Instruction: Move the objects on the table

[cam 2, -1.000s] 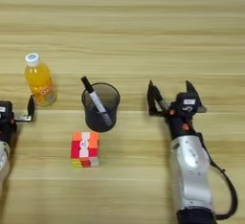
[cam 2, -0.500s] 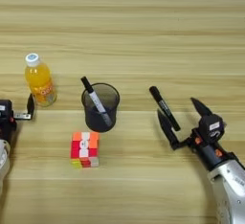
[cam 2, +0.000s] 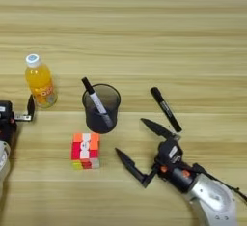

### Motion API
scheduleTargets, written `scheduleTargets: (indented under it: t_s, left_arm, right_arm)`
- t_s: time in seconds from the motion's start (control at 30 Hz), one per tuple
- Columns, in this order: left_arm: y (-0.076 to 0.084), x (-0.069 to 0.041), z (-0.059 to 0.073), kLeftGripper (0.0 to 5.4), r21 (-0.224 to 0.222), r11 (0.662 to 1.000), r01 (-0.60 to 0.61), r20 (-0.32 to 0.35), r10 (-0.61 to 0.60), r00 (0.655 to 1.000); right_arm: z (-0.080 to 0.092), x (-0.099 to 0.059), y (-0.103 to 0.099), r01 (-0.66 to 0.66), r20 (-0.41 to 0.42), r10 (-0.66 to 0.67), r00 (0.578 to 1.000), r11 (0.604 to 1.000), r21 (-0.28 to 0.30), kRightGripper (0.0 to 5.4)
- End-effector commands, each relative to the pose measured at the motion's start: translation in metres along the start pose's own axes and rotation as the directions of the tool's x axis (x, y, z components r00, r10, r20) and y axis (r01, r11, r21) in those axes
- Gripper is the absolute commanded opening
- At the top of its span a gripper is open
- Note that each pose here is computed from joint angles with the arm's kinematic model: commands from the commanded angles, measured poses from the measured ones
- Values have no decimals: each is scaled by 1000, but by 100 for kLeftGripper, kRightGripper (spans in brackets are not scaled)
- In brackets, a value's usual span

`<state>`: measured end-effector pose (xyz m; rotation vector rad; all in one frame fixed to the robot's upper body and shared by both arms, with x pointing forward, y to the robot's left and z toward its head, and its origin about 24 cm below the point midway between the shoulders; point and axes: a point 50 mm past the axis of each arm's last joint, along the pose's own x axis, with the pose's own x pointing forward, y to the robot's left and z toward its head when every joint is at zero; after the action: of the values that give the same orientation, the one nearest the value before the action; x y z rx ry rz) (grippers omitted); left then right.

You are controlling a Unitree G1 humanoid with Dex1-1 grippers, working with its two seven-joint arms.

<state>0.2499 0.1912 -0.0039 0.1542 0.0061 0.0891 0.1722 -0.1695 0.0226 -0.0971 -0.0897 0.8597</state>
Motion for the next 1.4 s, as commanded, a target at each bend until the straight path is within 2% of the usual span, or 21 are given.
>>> scheduleTargets:
  t_s: [0.03, 0.23, 0.43, 0.93, 1.4]
  left_arm:
    - [0, 2, 1, 539, 0, 1000, 0, 6, 0, 1000]
    - [-1, 4, 0, 539, -3, 1000, 3, 0, -3, 1000]
    - [-2, 4, 0, 539, -4, 1000, 4, 0, -4, 1000]
    - [-4, 3, 0, 539, -6, 1000, 9, 5, -9, 1000]
    - [-5, 1, -1, 539, -6, 1000, 7, -1, -7, 1000]
  right_arm:
    - [4, 6, 8, -86, 12, 86, 996, 995, -41, 540]
    - [6, 14, 20, -170, 29, 171, 985, 985, -41, 540]
    - [5, 17, 21, -207, 30, 208, 978, 977, -43, 540]
    - [2, 44, 22, -211, -13, 211, 978, 975, -71, 540]
    - [-6, 56, 38, -273, -16, 272, 962, 961, -34, 540]
